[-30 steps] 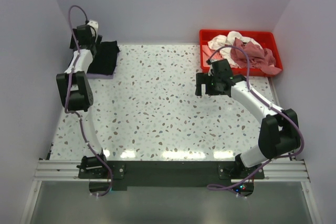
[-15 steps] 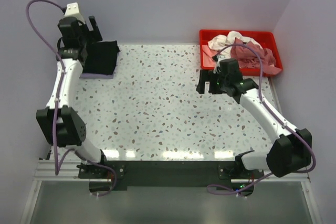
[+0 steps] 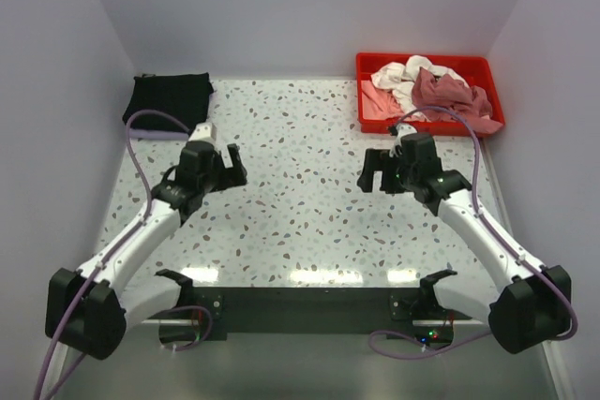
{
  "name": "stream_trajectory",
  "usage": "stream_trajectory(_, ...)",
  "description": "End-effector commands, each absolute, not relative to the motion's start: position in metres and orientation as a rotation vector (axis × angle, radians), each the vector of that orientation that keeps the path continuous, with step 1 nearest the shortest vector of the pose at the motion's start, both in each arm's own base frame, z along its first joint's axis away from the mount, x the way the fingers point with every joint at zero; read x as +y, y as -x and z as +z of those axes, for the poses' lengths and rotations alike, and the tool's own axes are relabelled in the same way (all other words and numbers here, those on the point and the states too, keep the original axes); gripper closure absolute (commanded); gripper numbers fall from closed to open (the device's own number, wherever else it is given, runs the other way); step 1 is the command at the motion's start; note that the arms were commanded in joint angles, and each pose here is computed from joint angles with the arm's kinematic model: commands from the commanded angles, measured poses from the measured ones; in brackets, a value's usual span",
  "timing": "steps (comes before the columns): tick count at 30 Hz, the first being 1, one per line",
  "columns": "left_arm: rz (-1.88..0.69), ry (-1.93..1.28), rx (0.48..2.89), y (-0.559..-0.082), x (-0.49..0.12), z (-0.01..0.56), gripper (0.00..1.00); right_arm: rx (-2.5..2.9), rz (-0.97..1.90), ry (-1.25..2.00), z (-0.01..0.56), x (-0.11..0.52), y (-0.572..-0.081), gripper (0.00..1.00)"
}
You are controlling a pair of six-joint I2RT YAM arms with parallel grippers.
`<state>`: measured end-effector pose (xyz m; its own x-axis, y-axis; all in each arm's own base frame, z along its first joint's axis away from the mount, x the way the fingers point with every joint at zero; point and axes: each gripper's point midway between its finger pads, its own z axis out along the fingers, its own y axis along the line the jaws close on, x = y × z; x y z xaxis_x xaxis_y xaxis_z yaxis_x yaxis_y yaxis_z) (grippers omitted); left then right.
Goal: Fold and stack the t-shirts
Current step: Reset both grippers
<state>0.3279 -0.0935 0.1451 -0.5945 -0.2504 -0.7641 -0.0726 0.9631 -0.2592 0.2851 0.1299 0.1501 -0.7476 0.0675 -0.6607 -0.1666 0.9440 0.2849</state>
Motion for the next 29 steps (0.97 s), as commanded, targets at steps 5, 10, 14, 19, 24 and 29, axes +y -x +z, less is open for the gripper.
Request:
stream_trajectory(5,-0.339,0.372,2.08,-0.294,-0.093,0.167,0.0,2.258,0.399,-0.065,0.15,0.116,-0.286,0.01)
stream_trajectory(10,-0.371,0.368,2.052,-0.287,-0.094,0.171,0.0,2.231,0.336,-0.161,0.14,0.1,-0.28,0.01)
stream_trajectory(14,-0.334,0.411,2.034,-0.285,-0.085,0.172,0.0,2.235,0.233,-0.266,0.131,0.08,-0.274,0.01)
stream_trajectory(19,-0.338,0.412,2.018,-0.288,-0.085,0.178,0.0,2.228,0.229,-0.298,0.128,0.078,-0.273,0.01)
stream_trajectory(24,-0.368,0.401,2.014,-0.287,-0.089,0.174,0.0,2.201,0.241,-0.325,0.129,0.076,-0.271,0.01)
stream_trajectory(29,-0.328,0.442,2.009,-0.285,-0.081,0.17,0.0,2.148,0.231,-0.329,0.142,0.072,-0.272,0.01)
